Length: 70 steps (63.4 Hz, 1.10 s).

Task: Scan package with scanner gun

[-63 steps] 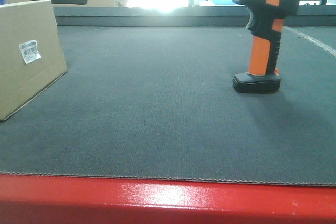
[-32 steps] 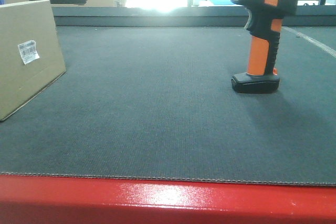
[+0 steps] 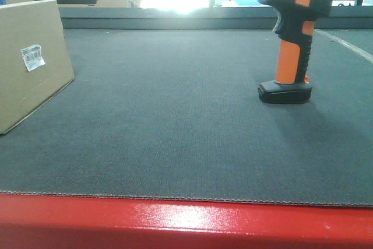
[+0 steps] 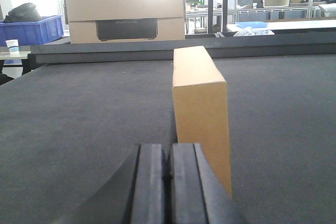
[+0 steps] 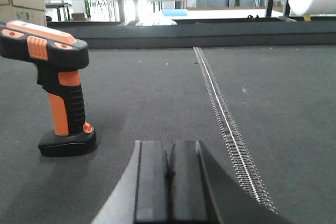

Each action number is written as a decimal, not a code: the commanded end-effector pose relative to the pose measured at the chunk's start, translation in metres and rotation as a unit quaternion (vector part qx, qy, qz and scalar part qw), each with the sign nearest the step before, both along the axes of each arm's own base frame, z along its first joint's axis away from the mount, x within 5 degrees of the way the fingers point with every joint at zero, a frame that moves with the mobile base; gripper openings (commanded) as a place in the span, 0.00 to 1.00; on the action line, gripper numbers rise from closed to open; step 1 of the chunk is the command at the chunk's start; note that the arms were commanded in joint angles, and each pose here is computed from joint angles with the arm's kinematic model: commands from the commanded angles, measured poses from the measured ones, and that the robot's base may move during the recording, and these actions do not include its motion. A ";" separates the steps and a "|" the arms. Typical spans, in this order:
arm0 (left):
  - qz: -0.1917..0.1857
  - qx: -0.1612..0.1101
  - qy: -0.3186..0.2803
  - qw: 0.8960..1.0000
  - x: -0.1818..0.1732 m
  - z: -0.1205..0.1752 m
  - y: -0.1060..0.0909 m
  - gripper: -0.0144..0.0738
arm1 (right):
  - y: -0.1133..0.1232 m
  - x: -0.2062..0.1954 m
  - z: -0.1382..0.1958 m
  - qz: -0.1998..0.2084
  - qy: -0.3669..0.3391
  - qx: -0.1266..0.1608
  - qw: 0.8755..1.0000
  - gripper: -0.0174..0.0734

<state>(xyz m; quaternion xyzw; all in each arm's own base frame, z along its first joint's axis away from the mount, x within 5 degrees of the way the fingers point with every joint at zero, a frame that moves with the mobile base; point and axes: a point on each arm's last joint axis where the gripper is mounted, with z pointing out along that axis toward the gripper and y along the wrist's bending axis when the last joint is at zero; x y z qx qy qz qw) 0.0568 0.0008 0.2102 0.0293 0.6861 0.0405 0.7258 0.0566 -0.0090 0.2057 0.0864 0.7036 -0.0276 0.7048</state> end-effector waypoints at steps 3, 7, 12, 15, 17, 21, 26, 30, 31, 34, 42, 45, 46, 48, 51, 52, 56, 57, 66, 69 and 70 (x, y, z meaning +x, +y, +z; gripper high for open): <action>0.002 -0.005 -0.012 1.000 -0.001 0.002 0.000 0.04 | -0.001 -0.001 -0.001 -0.006 0.004 -0.005 1.000 0.02; 0.002 -0.005 -0.012 1.000 -0.001 0.002 0.000 0.04 | -0.001 -0.001 -0.002 -0.006 0.005 -0.009 1.000 0.02; 0.002 -0.005 -0.012 1.000 -0.001 0.002 0.000 0.04 | -0.001 -0.001 -0.002 -0.006 0.005 -0.009 1.000 0.02; 0.002 -0.005 -0.012 1.000 -0.001 0.002 0.000 0.04 | -0.001 -0.001 -0.001 -0.006 0.004 -0.009 1.000 0.02; 0.002 -0.005 -0.012 1.000 -0.001 0.002 0.000 0.04 | -0.001 -0.001 -0.001 -0.006 0.003 -0.009 1.000 0.02; 0.002 -0.005 -0.012 1.000 -0.001 0.002 0.000 0.04 | -0.001 -0.001 -0.001 -0.006 0.003 -0.009 1.000 0.02; 0.002 -0.005 -0.012 1.000 -0.001 0.002 0.000 0.04 | -0.001 -0.001 -0.001 -0.006 0.003 -0.009 1.000 0.02; 0.002 -0.005 -0.012 1.000 -0.001 0.002 0.000 0.04 | -0.001 -0.001 -0.001 -0.006 0.003 -0.009 1.000 0.02; 0.002 -0.005 -0.012 1.000 -0.001 0.002 0.000 0.04 | -0.001 -0.001 -0.001 -0.006 0.003 -0.009 1.000 0.02; 0.002 -0.005 -0.012 1.000 -0.001 0.002 0.000 0.04 | -0.001 -0.001 -0.001 -0.006 0.003 -0.009 1.000 0.02; 0.002 -0.005 -0.012 1.000 -0.001 0.002 0.000 0.04 | -0.001 -0.001 -0.001 -0.006 0.003 -0.009 1.000 0.02; 0.002 -0.005 -0.012 1.000 -0.001 0.002 0.000 0.04 | -0.001 -0.001 -0.001 -0.006 0.003 -0.009 1.000 0.02; 0.002 -0.005 -0.012 1.000 -0.001 0.002 0.000 0.04 | -0.001 -0.001 -0.001 -0.006 0.003 -0.009 1.000 0.02; 0.002 -0.005 -0.012 1.000 -0.001 0.002 0.000 0.04 | -0.001 -0.001 -0.001 -0.006 0.003 -0.009 1.000 0.02; 0.002 -0.005 -0.012 1.000 -0.001 0.002 0.000 0.04 | -0.001 -0.001 -0.001 -0.006 0.003 -0.009 1.000 0.02; 0.002 -0.005 -0.012 1.000 -0.001 0.002 0.000 0.04 | -0.001 -0.001 -0.001 -0.006 0.003 -0.009 1.000 0.02; 0.002 -0.005 -0.012 1.000 -0.001 0.002 0.000 0.04 | -0.001 -0.001 -0.001 -0.006 0.003 -0.009 1.000 0.02; 0.002 -0.005 -0.012 1.000 -0.001 0.002 0.000 0.04 | -0.001 -0.001 -0.001 -0.006 0.003 -0.009 1.000 0.02; 0.002 -0.005 -0.012 1.000 -0.001 0.002 0.000 0.04 | -0.001 -0.001 -0.001 -0.006 0.003 -0.009 1.000 0.02; 0.002 -0.005 -0.012 1.000 -0.001 0.002 0.000 0.04 | -0.001 -0.001 -0.001 -0.006 0.003 -0.009 1.000 0.02; 0.002 -0.005 -0.012 1.000 -0.001 0.002 0.000 0.04 | -0.001 -0.001 -0.001 -0.006 0.003 -0.009 1.000 0.02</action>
